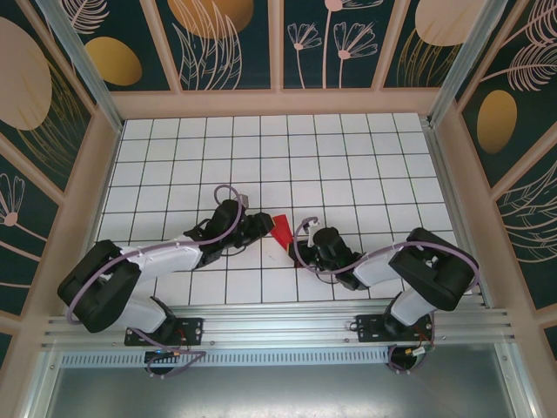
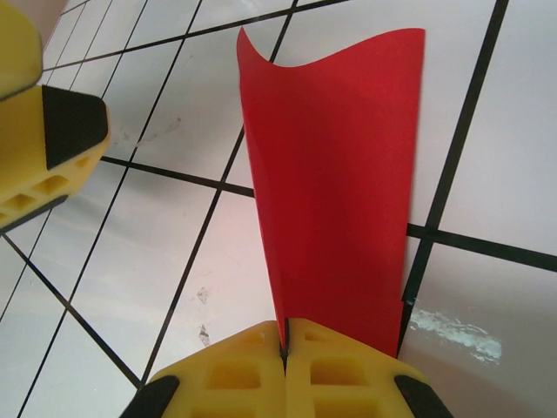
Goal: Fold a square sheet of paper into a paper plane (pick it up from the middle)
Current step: Fold the wing for the fifth time at the center of the table.
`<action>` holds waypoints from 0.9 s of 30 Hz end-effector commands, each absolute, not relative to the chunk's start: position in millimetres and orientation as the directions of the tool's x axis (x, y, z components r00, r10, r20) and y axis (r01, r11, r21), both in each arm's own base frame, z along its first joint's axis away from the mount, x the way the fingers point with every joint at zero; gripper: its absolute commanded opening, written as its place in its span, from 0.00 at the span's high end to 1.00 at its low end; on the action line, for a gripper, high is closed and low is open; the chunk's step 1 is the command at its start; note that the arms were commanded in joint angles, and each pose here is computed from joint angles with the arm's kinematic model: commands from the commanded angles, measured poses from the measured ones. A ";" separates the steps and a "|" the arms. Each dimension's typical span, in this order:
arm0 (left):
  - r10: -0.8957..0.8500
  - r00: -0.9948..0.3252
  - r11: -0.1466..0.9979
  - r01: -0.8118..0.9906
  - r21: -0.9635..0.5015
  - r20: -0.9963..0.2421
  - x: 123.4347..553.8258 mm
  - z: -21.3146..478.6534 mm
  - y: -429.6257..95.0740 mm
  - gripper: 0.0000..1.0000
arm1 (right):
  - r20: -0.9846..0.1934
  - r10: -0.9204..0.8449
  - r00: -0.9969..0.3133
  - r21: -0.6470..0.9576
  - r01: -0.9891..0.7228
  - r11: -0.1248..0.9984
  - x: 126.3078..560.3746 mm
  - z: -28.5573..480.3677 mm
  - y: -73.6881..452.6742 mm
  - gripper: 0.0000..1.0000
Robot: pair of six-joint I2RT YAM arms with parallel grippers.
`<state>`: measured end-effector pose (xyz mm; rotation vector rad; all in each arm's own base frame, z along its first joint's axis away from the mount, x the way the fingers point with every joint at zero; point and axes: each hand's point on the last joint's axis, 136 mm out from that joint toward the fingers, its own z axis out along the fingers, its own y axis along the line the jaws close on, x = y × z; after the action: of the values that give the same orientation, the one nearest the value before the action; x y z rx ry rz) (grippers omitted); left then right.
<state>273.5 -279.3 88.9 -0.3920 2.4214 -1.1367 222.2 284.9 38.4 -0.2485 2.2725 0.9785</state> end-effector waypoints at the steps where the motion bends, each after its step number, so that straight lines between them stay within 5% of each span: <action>1: -0.383 -0.887 0.567 -0.007 -0.824 -0.256 273.0 96.5 -294.5 0.58 | -0.567 0.111 -0.816 0.657 -0.366 0.659 218.5 37.4 287.5 1.00; 27: -0.254 -0.942 0.529 0.053 -0.847 -0.218 276.5 73.4 -337.3 0.58 | -0.323 0.179 -0.929 0.780 -0.154 0.606 224.9 15.2 278.6 1.00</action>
<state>273.2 -325.9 66.8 -0.2336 2.4885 -1.3394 226.1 280.7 24.6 -0.0267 2.4154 1.2438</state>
